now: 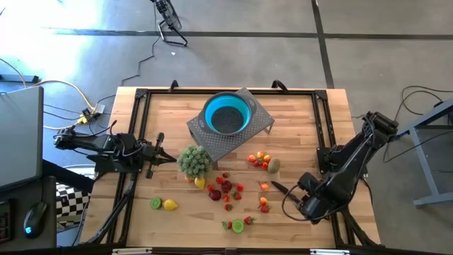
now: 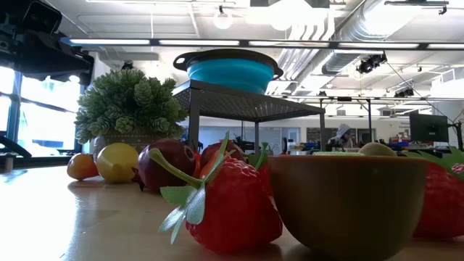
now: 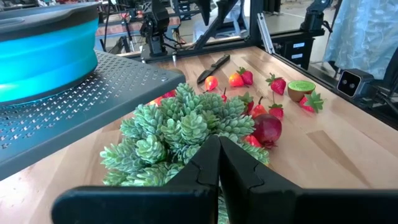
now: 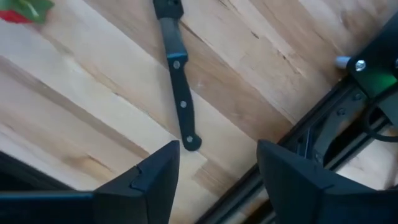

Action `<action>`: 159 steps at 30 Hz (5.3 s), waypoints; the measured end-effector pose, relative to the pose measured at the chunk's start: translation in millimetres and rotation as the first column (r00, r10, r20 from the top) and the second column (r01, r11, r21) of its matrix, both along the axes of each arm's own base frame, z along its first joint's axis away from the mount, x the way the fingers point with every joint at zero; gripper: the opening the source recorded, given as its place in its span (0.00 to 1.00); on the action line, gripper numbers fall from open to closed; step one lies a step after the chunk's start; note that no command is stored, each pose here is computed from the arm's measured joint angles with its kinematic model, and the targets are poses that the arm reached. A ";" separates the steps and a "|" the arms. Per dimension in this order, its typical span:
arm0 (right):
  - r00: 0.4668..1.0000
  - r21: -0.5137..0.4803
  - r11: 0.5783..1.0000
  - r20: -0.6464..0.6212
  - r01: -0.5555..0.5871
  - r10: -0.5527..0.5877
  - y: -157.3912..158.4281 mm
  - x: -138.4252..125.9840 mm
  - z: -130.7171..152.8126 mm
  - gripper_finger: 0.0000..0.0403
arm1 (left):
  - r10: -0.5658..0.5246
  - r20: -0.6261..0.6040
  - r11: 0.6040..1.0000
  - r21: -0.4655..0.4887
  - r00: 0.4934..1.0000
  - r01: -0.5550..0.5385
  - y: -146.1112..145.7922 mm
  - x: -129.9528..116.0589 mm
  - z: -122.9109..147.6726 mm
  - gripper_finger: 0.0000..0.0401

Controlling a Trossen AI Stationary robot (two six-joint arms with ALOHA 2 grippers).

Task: Pick & Place Fruit
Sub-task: Put the black kitchen knife on the shelf to the right of the blue strainer bowl

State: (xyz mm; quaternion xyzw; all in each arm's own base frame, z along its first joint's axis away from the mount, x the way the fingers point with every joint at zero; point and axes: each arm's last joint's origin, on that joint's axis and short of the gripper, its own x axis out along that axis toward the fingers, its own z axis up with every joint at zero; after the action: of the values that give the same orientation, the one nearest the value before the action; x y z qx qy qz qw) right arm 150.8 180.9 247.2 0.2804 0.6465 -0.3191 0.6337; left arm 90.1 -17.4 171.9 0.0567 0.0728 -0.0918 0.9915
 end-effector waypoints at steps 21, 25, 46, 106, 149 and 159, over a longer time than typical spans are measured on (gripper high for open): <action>1.000 -0.063 0.998 0.028 0.003 -0.001 21.7 -0.4 -19.9 0.50 | 0.000 0.000 1.000 0.003 1.000 0.000 0.0 0.0 0.0 0.00; 0.999 -0.072 0.997 0.040 0.007 -0.004 17.9 4.7 -19.9 0.50 | 0.000 0.000 1.000 0.002 1.000 0.000 0.0 0.0 0.0 0.00; 0.999 -0.002 1.000 0.033 0.011 -0.011 25.1 7.0 -22.6 0.50 | 0.000 0.000 1.000 0.002 1.000 0.000 0.0 0.0 0.0 0.00; 0.990 0.134 0.983 -0.045 -0.125 0.132 25.5 -1.8 -116.0 0.15 | 0.000 0.000 1.000 0.001 1.000 0.000 0.0 0.0 0.0 0.00; 0.834 0.031 0.998 0.548 0.058 -0.066 -46.6 34.9 -20.3 0.13 | -0.001 0.000 1.000 0.002 1.000 0.001 0.0 0.0 -0.1 0.00; 0.827 -0.139 0.985 0.563 0.102 -0.006 -76.6 54.4 18.9 0.13 | 0.000 0.000 1.000 0.002 1.000 0.000 0.0 -0.1 0.0 0.00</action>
State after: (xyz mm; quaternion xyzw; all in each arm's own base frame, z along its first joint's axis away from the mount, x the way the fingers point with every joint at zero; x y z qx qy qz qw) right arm 205.1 104.2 266.0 0.3270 0.3956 -0.2928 0.8067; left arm 90.0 -17.3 172.0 0.0577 0.0730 -0.0919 0.9914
